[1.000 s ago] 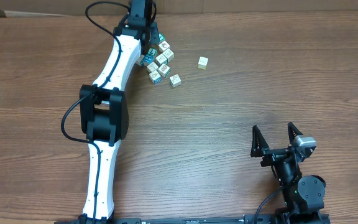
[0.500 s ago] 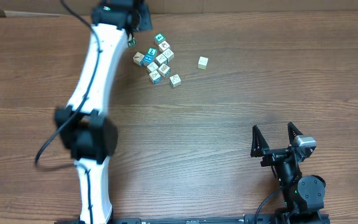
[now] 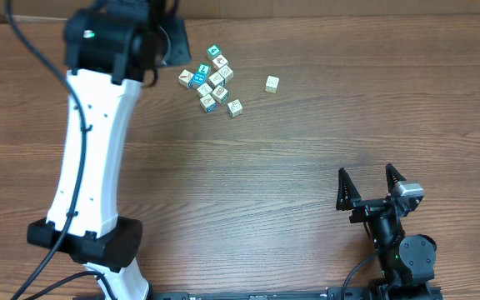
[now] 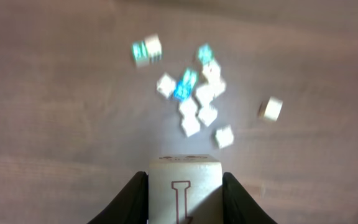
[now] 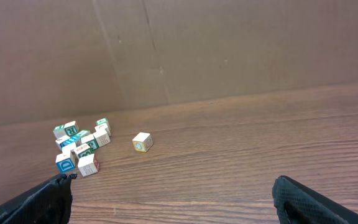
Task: Form a horizontal line
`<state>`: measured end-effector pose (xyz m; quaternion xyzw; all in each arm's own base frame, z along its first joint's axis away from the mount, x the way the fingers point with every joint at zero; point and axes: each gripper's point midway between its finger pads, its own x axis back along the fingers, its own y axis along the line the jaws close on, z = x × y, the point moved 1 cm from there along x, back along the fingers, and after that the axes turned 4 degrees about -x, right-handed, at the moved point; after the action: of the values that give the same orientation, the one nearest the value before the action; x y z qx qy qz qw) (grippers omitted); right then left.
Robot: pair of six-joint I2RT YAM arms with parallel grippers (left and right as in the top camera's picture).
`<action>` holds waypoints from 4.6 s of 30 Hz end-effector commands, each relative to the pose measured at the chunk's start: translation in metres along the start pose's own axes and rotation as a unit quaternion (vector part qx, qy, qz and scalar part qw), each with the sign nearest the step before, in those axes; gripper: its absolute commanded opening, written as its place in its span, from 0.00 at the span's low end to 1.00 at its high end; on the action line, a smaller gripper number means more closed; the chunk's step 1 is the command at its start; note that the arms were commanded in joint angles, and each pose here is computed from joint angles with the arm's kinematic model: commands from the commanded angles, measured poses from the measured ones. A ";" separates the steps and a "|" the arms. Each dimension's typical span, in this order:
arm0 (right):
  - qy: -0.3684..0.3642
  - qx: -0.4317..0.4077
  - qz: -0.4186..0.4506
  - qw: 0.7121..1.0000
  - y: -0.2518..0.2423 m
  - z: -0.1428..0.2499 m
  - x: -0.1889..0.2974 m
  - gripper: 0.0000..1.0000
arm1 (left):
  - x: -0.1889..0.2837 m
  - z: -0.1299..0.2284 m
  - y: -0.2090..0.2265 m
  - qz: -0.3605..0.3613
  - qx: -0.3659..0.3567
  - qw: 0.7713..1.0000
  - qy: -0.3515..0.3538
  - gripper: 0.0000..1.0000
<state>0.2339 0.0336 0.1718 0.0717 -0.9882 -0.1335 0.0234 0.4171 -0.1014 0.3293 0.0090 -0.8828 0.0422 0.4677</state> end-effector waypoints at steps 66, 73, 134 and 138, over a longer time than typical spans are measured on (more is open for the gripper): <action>-0.003 0.002 0.004 1.000 -0.002 0.001 0.000 1.00 | -0.234 0.211 -0.059 -0.029 -0.042 0.994 0.100 0.29; -0.003 0.002 0.004 1.000 -0.002 0.001 0.000 1.00 | -0.234 0.211 -0.059 -0.028 -0.050 0.993 0.100 0.28; -0.003 0.002 0.004 1.000 -0.002 0.001 0.000 1.00 | -0.220 0.138 -0.067 0.006 -0.028 0.999 0.042 0.50; -0.003 0.002 0.004 1.000 -0.002 0.001 0.000 1.00 | -0.195 0.088 -0.073 0.051 -0.022 0.998 0.024 0.41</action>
<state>0.2339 0.0336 0.1718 0.0719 -0.9882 -0.1335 0.0235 0.4224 -0.1826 0.0719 -0.0085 -0.8515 0.0205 0.5239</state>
